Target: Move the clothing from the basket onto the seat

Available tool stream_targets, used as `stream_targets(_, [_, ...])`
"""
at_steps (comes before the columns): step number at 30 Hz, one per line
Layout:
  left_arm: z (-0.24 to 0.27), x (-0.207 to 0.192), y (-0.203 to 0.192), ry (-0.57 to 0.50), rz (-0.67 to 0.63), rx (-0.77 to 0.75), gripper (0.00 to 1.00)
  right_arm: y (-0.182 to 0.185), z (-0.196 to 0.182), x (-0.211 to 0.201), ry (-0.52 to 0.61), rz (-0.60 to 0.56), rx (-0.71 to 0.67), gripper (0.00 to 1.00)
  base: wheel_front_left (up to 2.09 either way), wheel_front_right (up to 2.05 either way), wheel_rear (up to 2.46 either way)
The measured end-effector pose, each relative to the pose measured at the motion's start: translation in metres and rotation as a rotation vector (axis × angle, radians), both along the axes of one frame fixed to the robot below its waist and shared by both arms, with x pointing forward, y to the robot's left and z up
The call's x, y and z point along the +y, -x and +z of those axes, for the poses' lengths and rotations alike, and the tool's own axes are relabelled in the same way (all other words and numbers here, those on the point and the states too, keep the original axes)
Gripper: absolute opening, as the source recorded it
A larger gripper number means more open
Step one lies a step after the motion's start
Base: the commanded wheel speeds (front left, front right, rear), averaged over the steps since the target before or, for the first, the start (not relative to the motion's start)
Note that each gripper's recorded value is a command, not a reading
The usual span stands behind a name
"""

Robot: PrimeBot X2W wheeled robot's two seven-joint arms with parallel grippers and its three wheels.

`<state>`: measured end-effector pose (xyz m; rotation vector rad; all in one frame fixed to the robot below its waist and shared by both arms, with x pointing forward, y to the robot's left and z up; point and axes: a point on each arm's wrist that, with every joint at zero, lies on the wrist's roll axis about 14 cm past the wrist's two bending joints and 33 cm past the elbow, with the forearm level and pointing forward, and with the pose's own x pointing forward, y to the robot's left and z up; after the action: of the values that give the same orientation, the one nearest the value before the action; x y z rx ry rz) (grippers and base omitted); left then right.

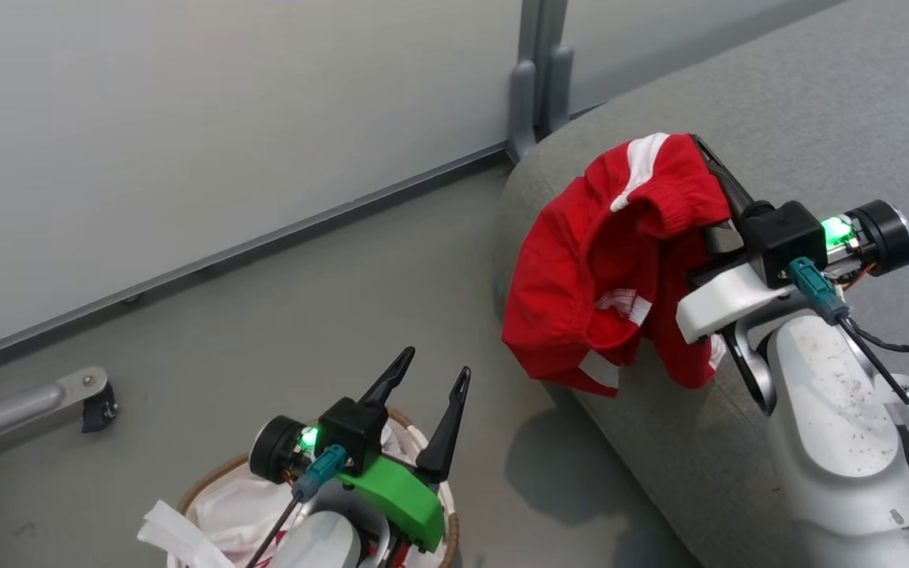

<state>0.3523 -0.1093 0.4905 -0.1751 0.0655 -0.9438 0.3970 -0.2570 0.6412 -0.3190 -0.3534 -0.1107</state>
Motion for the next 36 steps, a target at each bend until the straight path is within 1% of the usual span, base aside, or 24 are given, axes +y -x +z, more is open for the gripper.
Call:
stream_targets(7, [-0.01,-0.031,0.007,0.003,-0.109,0.022,1.0,0.012,-0.015,-0.035,-0.003,-0.1,0.044,0.0,0.0,0.0,0.0])
stream_targets(11, [-0.017,-0.04,0.005,0.007,-0.138,0.037,1.0,0.008,-0.029,-0.044,-0.009,-0.128,0.086,0.0,0.0,0.0,0.0])
stream_targets(13, [-0.019,-0.043,0.003,0.009,-0.148,0.037,1.0,0.003,-0.032,-0.052,0.01,-0.139,0.105,0.0,0.0,0.0,0.0])
stream_targets(17, [-0.023,-0.044,-0.009,0.015,-0.151,0.032,1.0,-0.016,-0.007,-0.078,0.082,-0.184,0.075,0.0,0.0,0.0,0.0])
stream_targets(21, [-0.034,-0.039,-0.025,0.007,-0.14,0.034,1.0,-0.041,0.029,-0.107,0.144,-0.238,0.02,0.0,0.0,0.0,0.0])
stream_targets(25, [-0.043,-0.029,-0.05,0.004,-0.114,0.025,1.0,-0.067,0.067,-0.134,0.226,-0.295,-0.037,0.0,0.0,0.0,0.0])
stream_targets(29, [-0.066,-0.014,-0.07,-0.017,-0.078,0.047,1.0,-0.091,0.084,-0.16,0.233,-0.357,-0.071,0.0,0.0,0.0,0.0])
stream_targets(31, [-0.076,-0.009,-0.078,-0.023,-0.066,0.053,1.0,-0.1,0.08,-0.172,0.233,-0.39,-0.062,0.0,0.0,0.0,0.0])
stream_targets(36, [-0.102,0.003,-0.091,-0.032,-0.036,0.09,1.0,-0.129,0.02,-0.193,0.194,-0.433,0.063,0.0,0.0,0.0,0.0])
